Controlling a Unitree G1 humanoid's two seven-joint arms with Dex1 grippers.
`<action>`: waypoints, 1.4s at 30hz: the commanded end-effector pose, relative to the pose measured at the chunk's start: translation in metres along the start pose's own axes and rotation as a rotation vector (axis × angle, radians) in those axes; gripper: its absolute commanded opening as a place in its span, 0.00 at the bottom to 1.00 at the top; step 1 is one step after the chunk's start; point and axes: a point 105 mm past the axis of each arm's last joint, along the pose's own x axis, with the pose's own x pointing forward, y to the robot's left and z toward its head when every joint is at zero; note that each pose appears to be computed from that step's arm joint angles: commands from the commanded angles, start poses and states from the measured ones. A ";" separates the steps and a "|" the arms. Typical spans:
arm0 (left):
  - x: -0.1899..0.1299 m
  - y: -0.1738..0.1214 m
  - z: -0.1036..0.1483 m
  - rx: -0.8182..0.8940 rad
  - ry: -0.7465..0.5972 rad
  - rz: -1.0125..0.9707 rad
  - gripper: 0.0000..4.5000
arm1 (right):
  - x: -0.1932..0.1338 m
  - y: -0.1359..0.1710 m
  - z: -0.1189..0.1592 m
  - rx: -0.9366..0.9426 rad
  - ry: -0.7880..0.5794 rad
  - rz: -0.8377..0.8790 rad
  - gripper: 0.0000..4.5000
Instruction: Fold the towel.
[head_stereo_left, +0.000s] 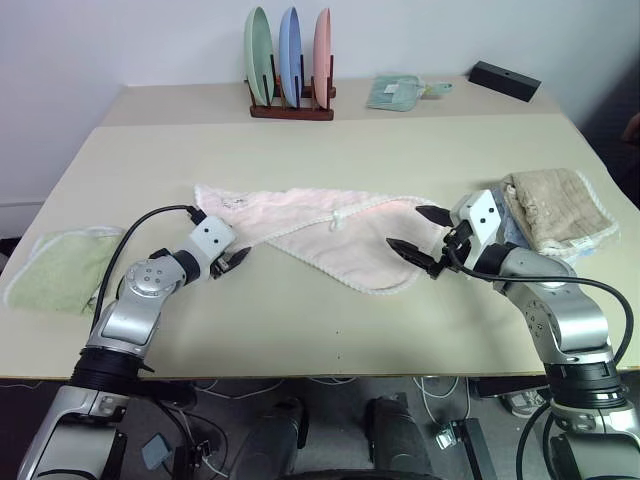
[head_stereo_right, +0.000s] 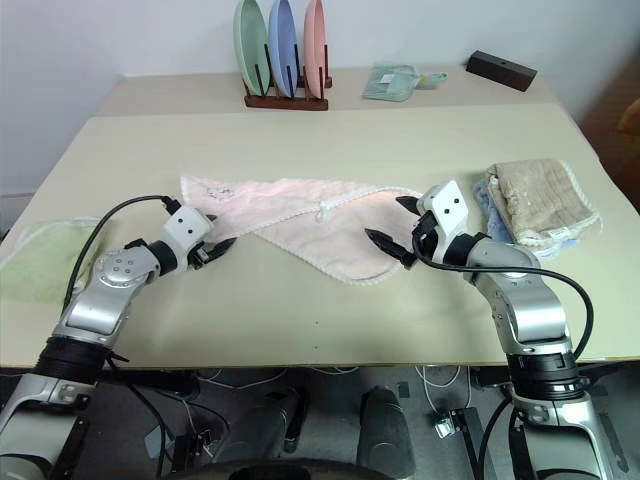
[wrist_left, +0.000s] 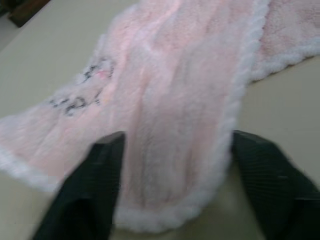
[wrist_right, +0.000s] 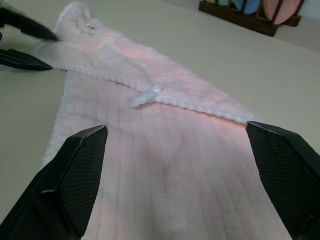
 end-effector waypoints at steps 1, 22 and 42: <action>-0.005 0.005 -0.014 0.028 0.059 0.013 0.22 | -0.001 0.000 0.016 -0.037 -0.049 -0.008 1.00; -0.048 0.014 -0.022 0.029 0.095 0.145 0.00 | 0.052 -0.085 -0.014 -0.375 0.282 -0.093 0.95; -0.047 0.087 0.029 -0.141 -0.132 0.382 0.00 | 0.049 -0.119 0.076 -0.592 0.103 -0.242 0.02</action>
